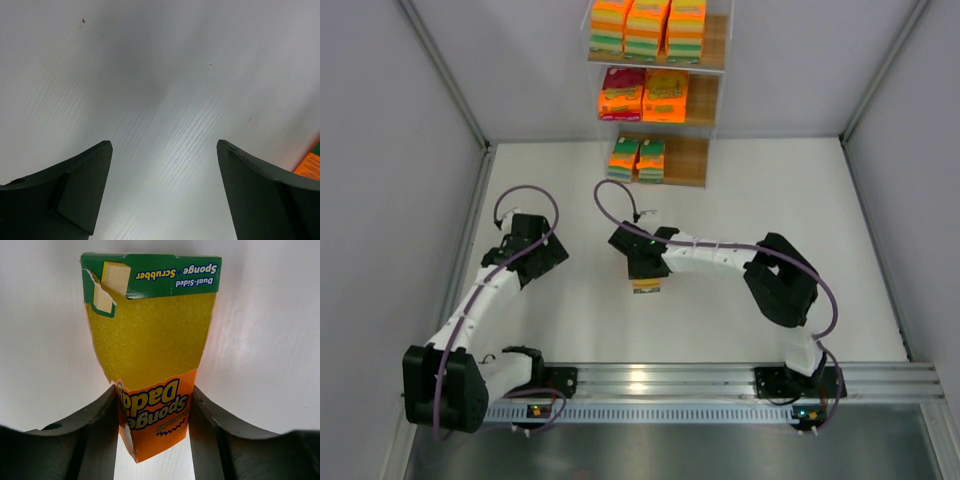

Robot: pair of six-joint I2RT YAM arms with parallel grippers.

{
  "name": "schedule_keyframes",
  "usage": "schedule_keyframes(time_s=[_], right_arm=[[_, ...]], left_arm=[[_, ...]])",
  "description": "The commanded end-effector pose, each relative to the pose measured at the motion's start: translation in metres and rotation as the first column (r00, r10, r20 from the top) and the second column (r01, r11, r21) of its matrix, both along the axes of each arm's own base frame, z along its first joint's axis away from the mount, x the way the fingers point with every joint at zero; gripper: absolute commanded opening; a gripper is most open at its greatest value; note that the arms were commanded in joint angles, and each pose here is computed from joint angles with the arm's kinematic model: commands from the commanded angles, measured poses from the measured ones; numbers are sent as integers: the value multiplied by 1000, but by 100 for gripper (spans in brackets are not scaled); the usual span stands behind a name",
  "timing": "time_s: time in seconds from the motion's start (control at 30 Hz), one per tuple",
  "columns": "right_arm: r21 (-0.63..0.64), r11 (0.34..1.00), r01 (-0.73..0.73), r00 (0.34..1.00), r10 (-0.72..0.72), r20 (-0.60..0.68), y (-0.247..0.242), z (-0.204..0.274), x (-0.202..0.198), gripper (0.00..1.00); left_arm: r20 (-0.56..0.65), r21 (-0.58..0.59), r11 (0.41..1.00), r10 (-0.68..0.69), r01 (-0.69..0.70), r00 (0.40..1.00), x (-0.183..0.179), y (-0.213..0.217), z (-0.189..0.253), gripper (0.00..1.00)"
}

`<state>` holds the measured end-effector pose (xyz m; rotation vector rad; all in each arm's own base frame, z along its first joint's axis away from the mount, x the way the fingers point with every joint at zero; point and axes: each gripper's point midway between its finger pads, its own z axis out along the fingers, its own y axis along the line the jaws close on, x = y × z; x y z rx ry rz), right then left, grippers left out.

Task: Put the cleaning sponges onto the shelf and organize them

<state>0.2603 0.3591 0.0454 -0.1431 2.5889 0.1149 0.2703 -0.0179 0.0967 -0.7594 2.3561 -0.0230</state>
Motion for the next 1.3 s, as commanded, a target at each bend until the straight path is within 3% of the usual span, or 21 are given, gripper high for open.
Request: schedule_keyframes(time_s=[0.0, 0.23, 0.53, 1.27], right_arm=[[67, 993, 93, 985, -102, 142, -28, 44, 52, 37], [64, 982, 176, 941, -187, 283, -92, 84, 146, 43], [83, 980, 180, 916, -198, 350, -107, 87, 230, 44], [179, 975, 135, 867, -203, 454, -96, 87, 318, 50]], left_arm=[[5, 18, 1000, 10, -10, 1000, 6, 5, 3, 92], [-1, 31, 999, 38, -38, 999, 16, 11, 5, 92], [-29, 30, 996, 81, -80, 996, 20, 16, -4, 92], [-80, 43, 995, 89, -86, 993, 20, 21, -18, 92]])
